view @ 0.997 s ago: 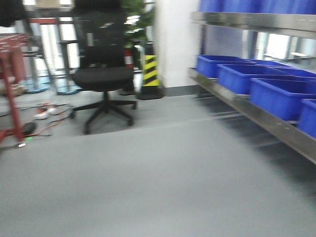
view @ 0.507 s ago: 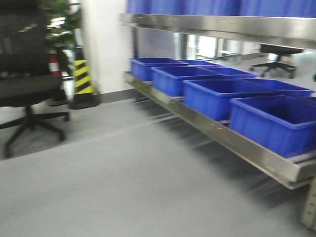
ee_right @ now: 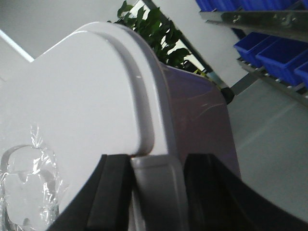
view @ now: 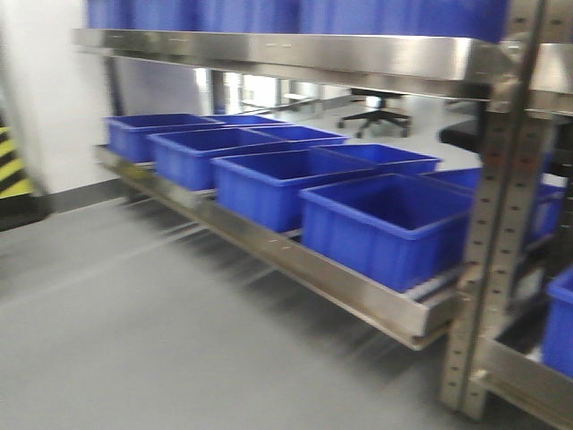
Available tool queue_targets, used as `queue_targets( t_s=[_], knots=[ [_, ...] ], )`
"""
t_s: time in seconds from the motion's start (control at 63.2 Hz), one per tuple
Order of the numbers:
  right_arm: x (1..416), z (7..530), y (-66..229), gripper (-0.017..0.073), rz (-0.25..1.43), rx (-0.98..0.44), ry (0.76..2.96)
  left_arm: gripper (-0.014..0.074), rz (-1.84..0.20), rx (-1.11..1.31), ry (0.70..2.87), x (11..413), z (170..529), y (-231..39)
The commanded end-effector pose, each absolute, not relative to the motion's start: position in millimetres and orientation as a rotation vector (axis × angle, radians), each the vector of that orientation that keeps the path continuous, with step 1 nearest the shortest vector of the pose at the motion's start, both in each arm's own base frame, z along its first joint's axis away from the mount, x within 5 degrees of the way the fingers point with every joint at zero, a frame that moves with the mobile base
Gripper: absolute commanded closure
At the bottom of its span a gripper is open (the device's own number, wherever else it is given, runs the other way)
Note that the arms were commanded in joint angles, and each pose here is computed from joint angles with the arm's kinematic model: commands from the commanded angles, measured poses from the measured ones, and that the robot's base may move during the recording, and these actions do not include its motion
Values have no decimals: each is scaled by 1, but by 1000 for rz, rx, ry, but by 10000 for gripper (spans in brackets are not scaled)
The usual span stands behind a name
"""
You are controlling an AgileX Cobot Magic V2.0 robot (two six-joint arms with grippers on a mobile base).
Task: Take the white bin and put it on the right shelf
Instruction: 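Turn and approach the steel shelf holding the bin in both grippers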
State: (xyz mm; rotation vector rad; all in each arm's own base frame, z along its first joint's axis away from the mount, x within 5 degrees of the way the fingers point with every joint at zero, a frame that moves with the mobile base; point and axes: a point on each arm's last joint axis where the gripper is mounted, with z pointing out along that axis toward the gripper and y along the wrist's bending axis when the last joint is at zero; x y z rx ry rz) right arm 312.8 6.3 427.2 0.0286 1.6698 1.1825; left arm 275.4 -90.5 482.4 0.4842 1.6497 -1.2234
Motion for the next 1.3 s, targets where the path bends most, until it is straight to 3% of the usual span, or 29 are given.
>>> queue_targets(
  t_s=[0.0, 1.282],
  knots=[
    [281, 459, 34, 498, 1395, -203, 1553, 720, -1492, 756, 1500, 229, 508, -110],
    [281, 459, 33, 498, 1393, -201, 1553, 720, -1492, 756, 1500, 229, 508, -110]
  ],
)
